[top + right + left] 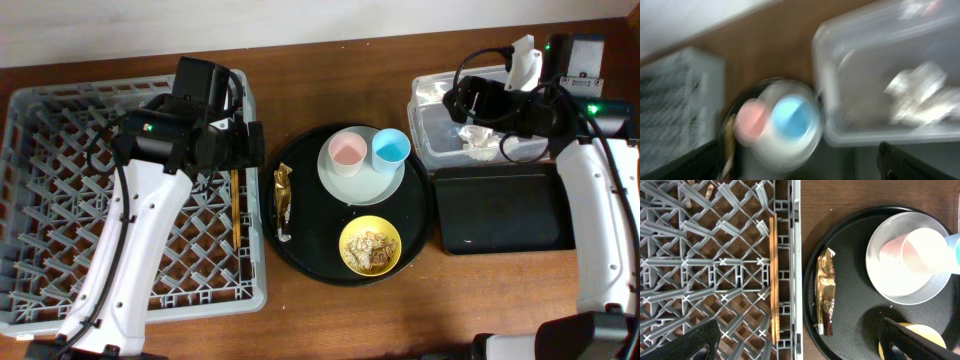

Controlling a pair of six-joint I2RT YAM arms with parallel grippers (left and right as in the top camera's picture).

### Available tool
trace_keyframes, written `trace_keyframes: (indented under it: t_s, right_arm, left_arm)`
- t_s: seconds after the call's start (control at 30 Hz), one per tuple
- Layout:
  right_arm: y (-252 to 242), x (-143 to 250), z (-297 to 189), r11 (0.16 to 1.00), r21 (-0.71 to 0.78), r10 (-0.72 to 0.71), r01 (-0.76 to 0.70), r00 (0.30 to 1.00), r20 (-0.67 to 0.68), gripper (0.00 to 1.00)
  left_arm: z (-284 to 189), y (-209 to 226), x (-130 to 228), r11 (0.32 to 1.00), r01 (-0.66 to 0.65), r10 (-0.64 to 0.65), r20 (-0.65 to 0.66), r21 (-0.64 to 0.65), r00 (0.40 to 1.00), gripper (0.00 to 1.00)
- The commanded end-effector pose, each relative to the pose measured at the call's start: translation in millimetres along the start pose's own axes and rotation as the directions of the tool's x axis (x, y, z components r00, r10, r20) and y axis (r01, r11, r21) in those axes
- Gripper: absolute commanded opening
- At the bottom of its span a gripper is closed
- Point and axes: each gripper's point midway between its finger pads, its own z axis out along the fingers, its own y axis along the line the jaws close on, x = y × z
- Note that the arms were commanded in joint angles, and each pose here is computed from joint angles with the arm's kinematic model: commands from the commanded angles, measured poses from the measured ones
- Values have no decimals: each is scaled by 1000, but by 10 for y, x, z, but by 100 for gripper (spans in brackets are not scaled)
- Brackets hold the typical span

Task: Sort waste into correct bins and load items into the dishwasher rack
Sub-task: 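Carry the tissue with the right gripper and drop it in the clear box, then reach the right gripper to the gold Nescafe sachet and grasp it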

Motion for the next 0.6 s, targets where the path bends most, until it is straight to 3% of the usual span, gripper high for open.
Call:
trace_keyframes:
  t_s: [0.0,0.2,0.23,0.3,0.37,0.57]
  right_arm:
    - [396,350,37,983,-182,9,-37,988,-156,99]
    - [1150,1048,154,956,-284,-170,69,921,-350,99]
    - [1269,1158,181,950,-292,-218,111,906,-362,96]
    - [1450,1392,262,935,-264,-325,236,868,-376,73]
    - [1578,1532,312,914,-256,-395,316,839,-374,60]
    - [1861,1952,609,919,-208,-394,335,813,-429,60]
  left_arm:
    - [-31,-4,-30,1000,-2,2,12,6,1000,99]
    - [-31,-4,-31,1000,-2,2,12,6,1000,99]
    - [-31,-4,-30,1000,-2,2,12,6,1000,99]
    - [-31,-4,-31,1000,-2,2,12,6,1000,99]
    - [-31,-4,-30,1000,-2,2,12,6,1000,99]
    - [-31,-4,-31,1000,-2,2,12,6,1000,99]
